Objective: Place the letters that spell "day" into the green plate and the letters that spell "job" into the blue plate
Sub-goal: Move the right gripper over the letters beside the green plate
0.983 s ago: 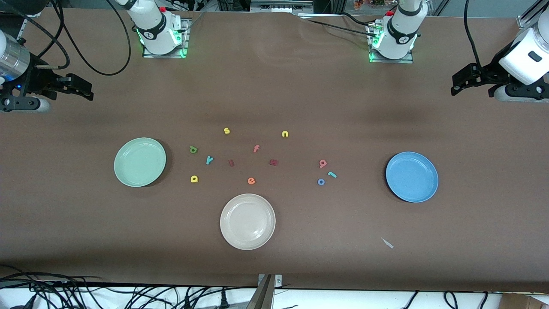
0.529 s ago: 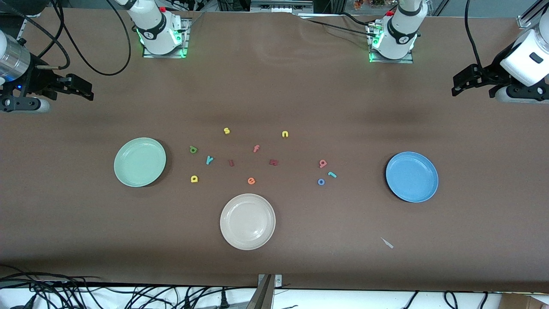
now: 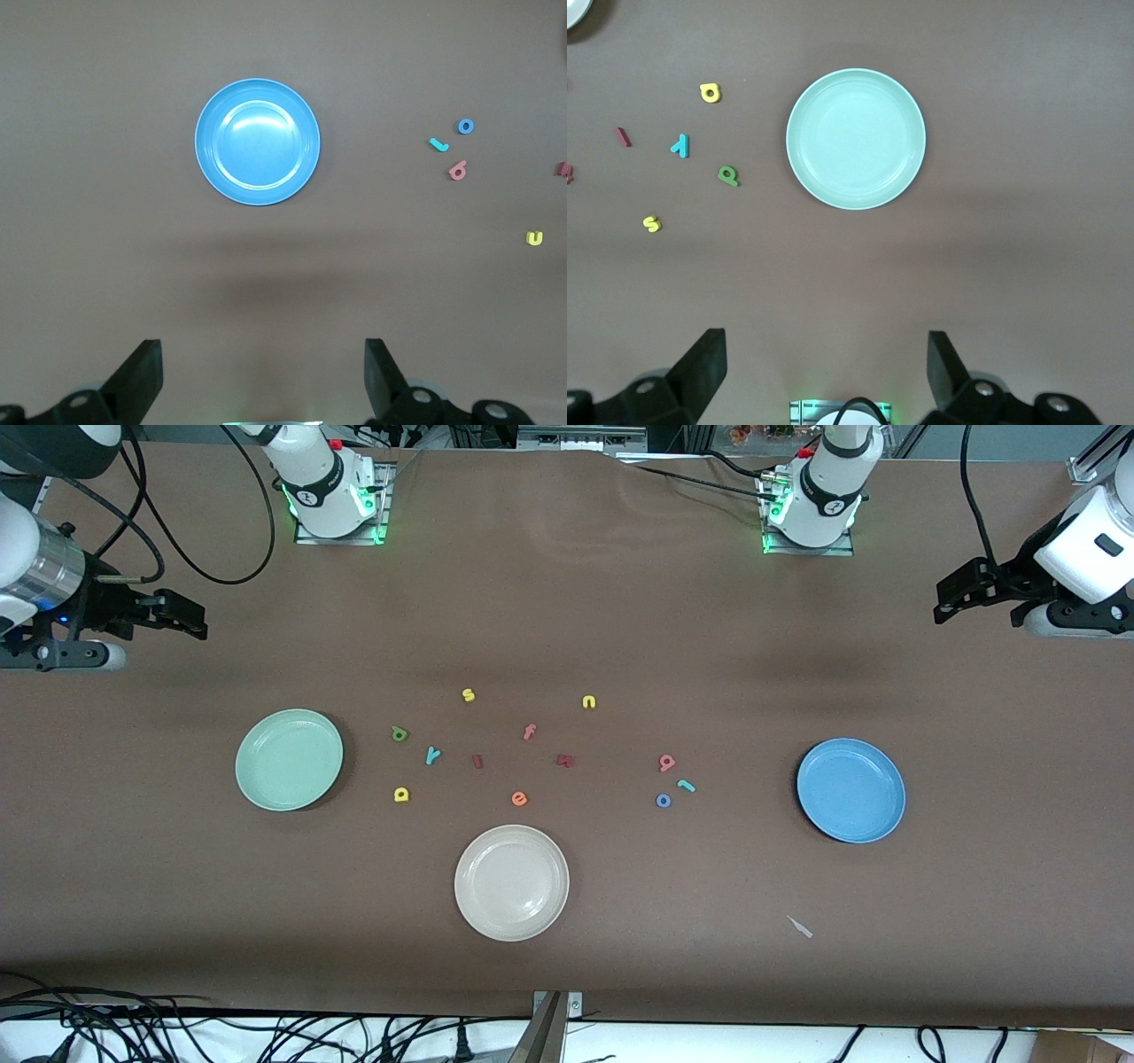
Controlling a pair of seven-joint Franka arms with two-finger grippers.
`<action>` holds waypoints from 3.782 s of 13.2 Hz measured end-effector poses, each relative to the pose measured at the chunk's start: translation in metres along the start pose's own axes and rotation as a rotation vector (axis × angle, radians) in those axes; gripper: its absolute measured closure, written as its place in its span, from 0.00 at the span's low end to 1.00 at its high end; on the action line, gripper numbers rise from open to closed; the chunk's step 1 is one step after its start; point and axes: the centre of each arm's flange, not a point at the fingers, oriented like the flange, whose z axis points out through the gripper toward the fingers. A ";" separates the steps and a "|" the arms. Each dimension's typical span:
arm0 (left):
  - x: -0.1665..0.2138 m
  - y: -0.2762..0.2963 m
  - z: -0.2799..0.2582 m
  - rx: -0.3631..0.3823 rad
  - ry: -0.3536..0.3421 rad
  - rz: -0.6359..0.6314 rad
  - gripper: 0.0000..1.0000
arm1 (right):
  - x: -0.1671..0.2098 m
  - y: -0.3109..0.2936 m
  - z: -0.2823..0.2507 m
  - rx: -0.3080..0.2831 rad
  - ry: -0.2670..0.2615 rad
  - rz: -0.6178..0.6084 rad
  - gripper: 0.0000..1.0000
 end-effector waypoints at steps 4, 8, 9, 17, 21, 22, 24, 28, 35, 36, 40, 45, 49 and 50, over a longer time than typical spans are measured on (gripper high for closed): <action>0.000 0.000 0.000 0.000 0.000 -0.001 0.00 | 0.008 -0.012 0.015 -0.001 -0.032 -0.022 0.00; 0.000 0.000 0.000 0.000 0.000 -0.001 0.00 | 0.008 -0.016 0.018 0.012 -0.046 -0.024 0.00; 0.000 0.000 0.000 0.000 0.000 -0.001 0.00 | 0.008 -0.017 0.019 0.019 -0.049 -0.023 0.00; 0.000 0.006 0.000 0.001 0.000 0.009 0.00 | 0.012 -0.023 0.035 0.033 -0.051 -0.030 0.00; 0.000 0.005 0.000 0.001 0.000 0.009 0.00 | 0.013 -0.040 0.048 0.033 -0.048 -0.020 0.00; 0.000 0.005 0.000 0.001 0.000 0.009 0.00 | 0.013 -0.046 0.050 0.032 -0.046 -0.016 0.00; 0.000 0.005 0.000 0.001 0.000 0.009 0.00 | 0.013 -0.060 0.056 0.030 -0.032 -0.012 0.00; 0.000 0.005 0.000 0.001 0.000 0.009 0.00 | 0.015 -0.092 0.085 0.029 0.004 -0.005 0.00; 0.000 0.005 -0.001 0.001 0.000 0.008 0.00 | 0.019 -0.169 0.141 0.041 0.034 0.125 0.00; 0.000 0.005 -0.001 0.001 0.000 0.008 0.00 | 0.022 -0.177 0.150 0.048 0.040 0.148 0.00; 0.000 0.005 -0.001 0.001 0.000 0.008 0.00 | 0.034 -0.225 0.201 0.071 0.049 0.244 0.00; 0.000 0.005 -0.001 0.001 0.000 0.009 0.00 | 0.051 -0.238 0.250 0.077 0.055 0.355 0.00; 0.000 0.006 -0.001 0.002 0.000 0.011 0.00 | 0.058 -0.245 0.278 0.060 0.037 0.389 0.00; 0.000 0.007 -0.001 0.002 -0.001 0.013 0.00 | 0.061 -0.247 0.284 0.056 0.032 0.393 0.00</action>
